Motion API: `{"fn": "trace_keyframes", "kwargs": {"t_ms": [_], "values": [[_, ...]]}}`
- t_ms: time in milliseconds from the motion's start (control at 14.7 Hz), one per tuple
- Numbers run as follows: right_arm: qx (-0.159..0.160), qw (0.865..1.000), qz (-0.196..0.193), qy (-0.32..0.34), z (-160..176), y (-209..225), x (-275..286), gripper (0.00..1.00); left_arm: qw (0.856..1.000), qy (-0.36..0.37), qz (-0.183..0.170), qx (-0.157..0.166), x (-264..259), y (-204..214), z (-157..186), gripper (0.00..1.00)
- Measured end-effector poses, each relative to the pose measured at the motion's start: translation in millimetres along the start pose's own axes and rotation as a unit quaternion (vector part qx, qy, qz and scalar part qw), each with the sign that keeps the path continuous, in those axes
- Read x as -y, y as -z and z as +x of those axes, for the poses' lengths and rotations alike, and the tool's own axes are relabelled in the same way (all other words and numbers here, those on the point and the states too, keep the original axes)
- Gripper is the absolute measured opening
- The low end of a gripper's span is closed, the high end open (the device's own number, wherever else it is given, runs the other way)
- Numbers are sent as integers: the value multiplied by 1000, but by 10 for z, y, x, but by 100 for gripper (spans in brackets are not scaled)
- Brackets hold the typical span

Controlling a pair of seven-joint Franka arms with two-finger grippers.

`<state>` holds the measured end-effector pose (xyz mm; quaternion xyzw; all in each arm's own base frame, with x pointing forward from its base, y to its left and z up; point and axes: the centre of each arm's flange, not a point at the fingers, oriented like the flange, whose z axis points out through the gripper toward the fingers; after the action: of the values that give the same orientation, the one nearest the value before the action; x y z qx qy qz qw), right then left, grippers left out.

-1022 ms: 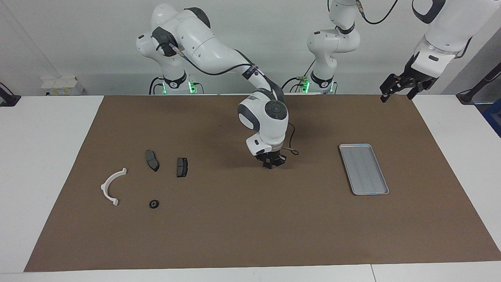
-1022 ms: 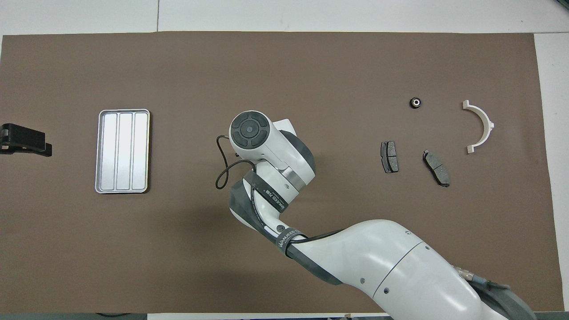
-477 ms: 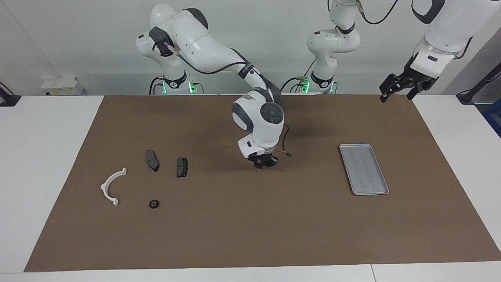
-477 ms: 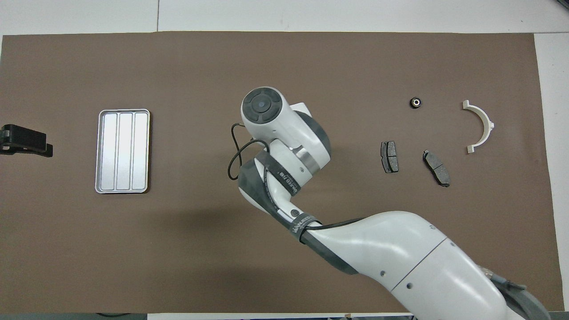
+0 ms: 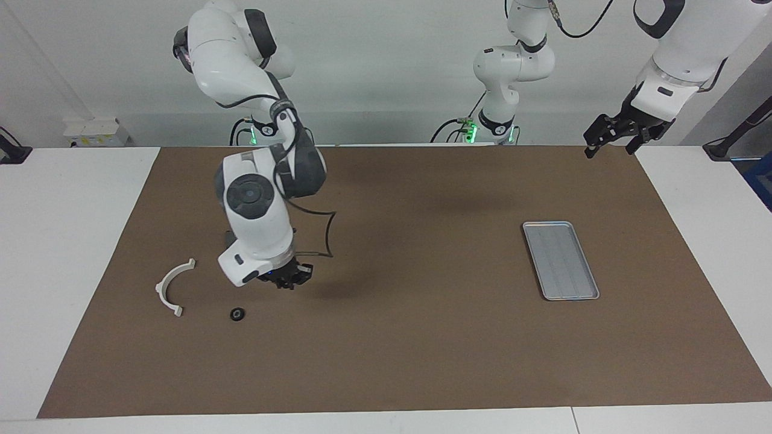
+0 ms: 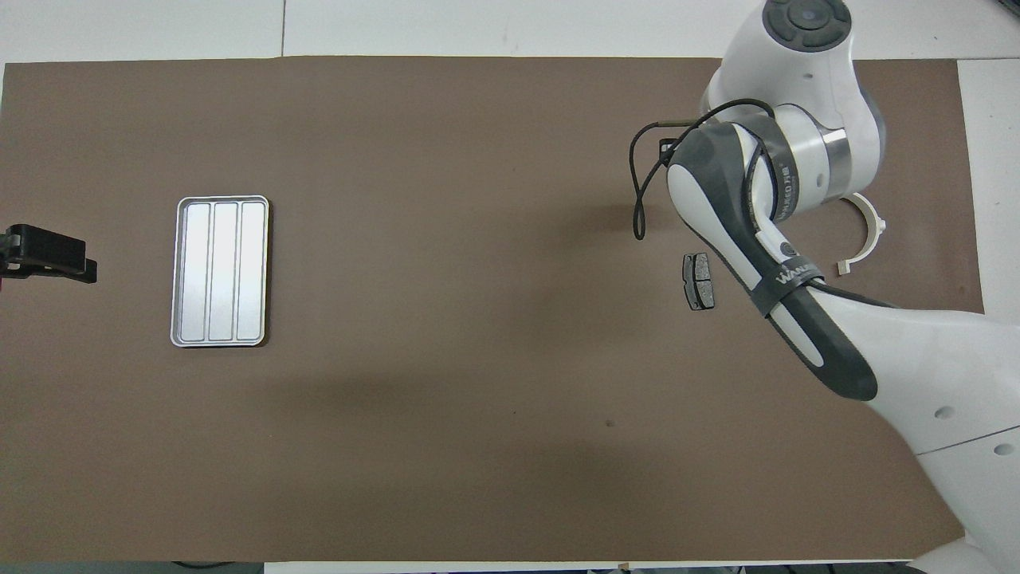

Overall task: Place bearing gear from tray to pile
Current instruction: 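Carry the second gear beside the first gear and release with the right gripper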

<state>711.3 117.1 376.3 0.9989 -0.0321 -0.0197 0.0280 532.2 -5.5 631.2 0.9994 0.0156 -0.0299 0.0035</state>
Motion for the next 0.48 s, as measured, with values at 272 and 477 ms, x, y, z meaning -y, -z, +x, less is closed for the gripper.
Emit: {"fn": "trace_keyframes", "kwargs": {"t_ms": [272,477], "values": [[-13,1000,12,16,42,-593,-355,24,1000,-1,0,0,-9,0,0,100],[-29,999,21,25,1,-830,-242,24,1000,-1,0,1,-14,-11,0,100]]}}
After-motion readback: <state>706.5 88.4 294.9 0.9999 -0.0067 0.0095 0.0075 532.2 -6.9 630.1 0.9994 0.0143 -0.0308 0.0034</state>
